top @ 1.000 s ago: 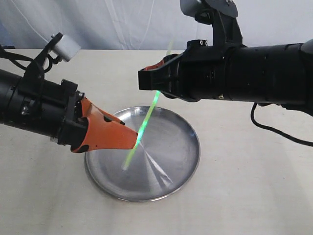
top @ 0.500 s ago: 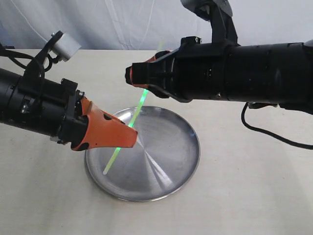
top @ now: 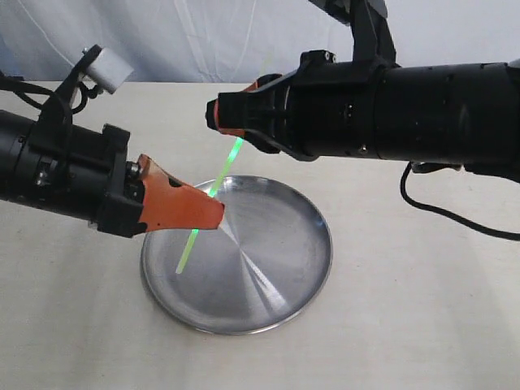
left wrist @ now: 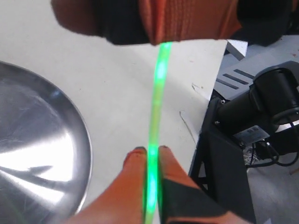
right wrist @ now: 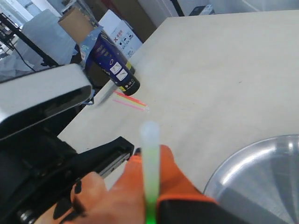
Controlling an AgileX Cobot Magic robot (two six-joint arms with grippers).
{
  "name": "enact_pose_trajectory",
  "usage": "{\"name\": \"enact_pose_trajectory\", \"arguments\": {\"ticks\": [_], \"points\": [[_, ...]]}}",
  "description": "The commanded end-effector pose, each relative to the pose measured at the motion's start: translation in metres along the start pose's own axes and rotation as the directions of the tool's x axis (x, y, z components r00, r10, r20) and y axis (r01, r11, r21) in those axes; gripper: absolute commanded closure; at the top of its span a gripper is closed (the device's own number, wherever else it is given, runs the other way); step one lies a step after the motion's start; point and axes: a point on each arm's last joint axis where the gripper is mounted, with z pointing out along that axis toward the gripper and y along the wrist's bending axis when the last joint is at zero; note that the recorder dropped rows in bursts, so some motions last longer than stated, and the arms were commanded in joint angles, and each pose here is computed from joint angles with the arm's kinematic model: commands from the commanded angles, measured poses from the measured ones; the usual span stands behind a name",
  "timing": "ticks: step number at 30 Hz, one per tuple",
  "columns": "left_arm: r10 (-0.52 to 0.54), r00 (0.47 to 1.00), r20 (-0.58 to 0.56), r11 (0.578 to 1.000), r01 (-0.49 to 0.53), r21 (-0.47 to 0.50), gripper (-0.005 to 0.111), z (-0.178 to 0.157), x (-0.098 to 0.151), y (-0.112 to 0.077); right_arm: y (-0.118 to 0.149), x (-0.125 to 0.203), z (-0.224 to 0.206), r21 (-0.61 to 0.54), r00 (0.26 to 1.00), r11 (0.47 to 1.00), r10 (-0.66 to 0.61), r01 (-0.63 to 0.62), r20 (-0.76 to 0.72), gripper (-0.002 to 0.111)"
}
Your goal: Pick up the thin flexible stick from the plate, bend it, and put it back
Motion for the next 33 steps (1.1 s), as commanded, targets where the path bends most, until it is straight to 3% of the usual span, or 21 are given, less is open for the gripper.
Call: {"name": "enact_pose_trajectory", "arguments": {"ticks": [1,10,23,33], "points": [[0.010,0.996,0.089,0.998,-0.005,-0.060,0.107,-0.004,-0.008,0.000,-0.002,-0.001,-0.002,0.040,1.000,0.999,-0.020,0.020,0.003,0.108],[0.090,0.974,0.209,0.996,-0.083,-0.041,0.107,-0.009,-0.019,-0.007,-0.007,-0.001,-0.002,0.095,0.998,0.993,-0.067,0.067,-0.004,0.108],[-0.003,0.923,0.386,0.991,0.054,-0.122,0.107,-0.014,-0.035,0.003,-0.012,-0.002,-0.002,0.146,0.996,0.985,-0.088,0.086,0.002,0.108],[0.004,0.907,0.422,0.992,0.048,-0.113,0.107,-0.016,-0.038,0.002,-0.008,-0.001,-0.002,0.101,0.996,0.991,-0.084,0.085,-0.010,0.108]]}}
